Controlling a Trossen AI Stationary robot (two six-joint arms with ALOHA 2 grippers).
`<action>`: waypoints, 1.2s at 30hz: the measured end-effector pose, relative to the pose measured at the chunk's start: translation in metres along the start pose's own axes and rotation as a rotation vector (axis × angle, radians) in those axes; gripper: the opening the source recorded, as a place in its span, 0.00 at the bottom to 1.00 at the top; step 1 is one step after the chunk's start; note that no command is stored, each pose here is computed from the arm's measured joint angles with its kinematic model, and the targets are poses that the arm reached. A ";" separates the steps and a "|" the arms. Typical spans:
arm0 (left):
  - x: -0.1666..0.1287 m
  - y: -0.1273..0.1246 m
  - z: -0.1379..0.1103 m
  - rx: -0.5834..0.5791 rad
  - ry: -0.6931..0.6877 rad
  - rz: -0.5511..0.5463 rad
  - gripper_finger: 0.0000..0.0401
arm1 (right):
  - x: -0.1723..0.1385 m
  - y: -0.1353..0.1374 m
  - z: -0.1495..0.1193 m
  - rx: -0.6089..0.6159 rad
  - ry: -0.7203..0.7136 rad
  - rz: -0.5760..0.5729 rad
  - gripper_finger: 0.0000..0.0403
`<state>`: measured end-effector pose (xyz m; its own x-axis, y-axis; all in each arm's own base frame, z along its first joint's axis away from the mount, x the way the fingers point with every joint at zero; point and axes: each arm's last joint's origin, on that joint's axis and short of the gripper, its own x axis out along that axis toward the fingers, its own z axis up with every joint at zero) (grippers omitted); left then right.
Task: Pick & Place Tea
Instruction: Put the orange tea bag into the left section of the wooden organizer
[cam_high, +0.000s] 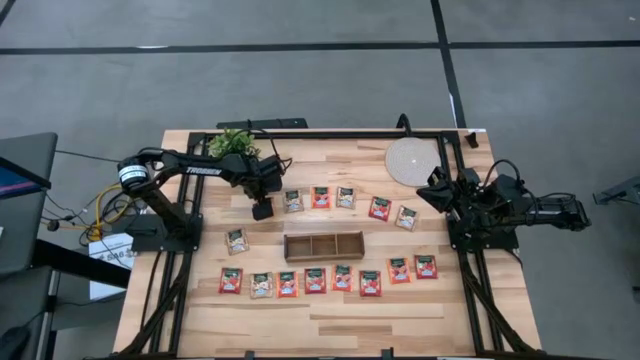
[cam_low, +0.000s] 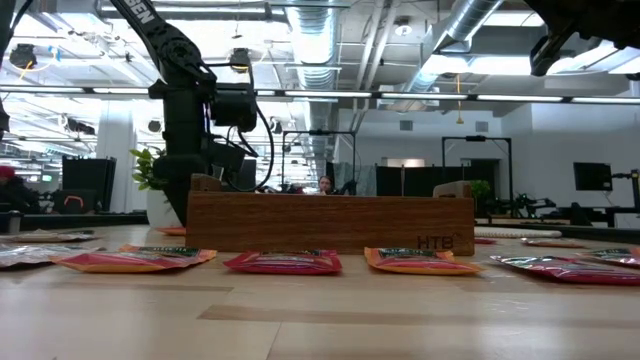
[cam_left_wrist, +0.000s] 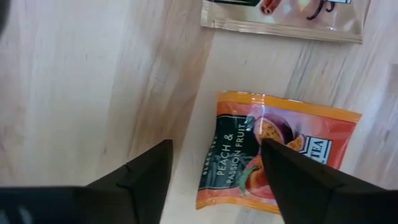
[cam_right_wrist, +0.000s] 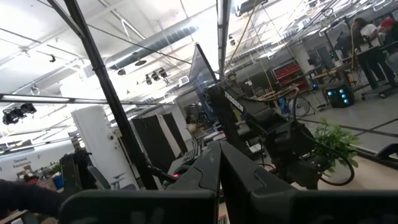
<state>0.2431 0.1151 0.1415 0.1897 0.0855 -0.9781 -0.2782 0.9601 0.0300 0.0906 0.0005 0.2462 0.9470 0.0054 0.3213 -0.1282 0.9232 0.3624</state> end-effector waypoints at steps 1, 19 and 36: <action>0.000 0.000 0.000 0.000 0.000 0.000 0.55 | 0.000 0.000 0.000 0.000 0.000 0.000 0.00; 0.000 0.000 0.000 -0.003 -0.001 0.000 0.41 | 0.000 0.000 0.000 0.000 0.000 0.000 0.00; -0.003 0.000 -0.001 -0.052 -0.004 0.010 0.41 | 0.000 0.000 0.000 -0.001 0.000 0.000 0.00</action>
<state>0.2420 0.1149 0.1444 0.1907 0.0959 -0.9770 -0.3282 0.9442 0.0286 0.0906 0.0005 0.2462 0.9469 0.0051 0.3215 -0.1278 0.9234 0.3620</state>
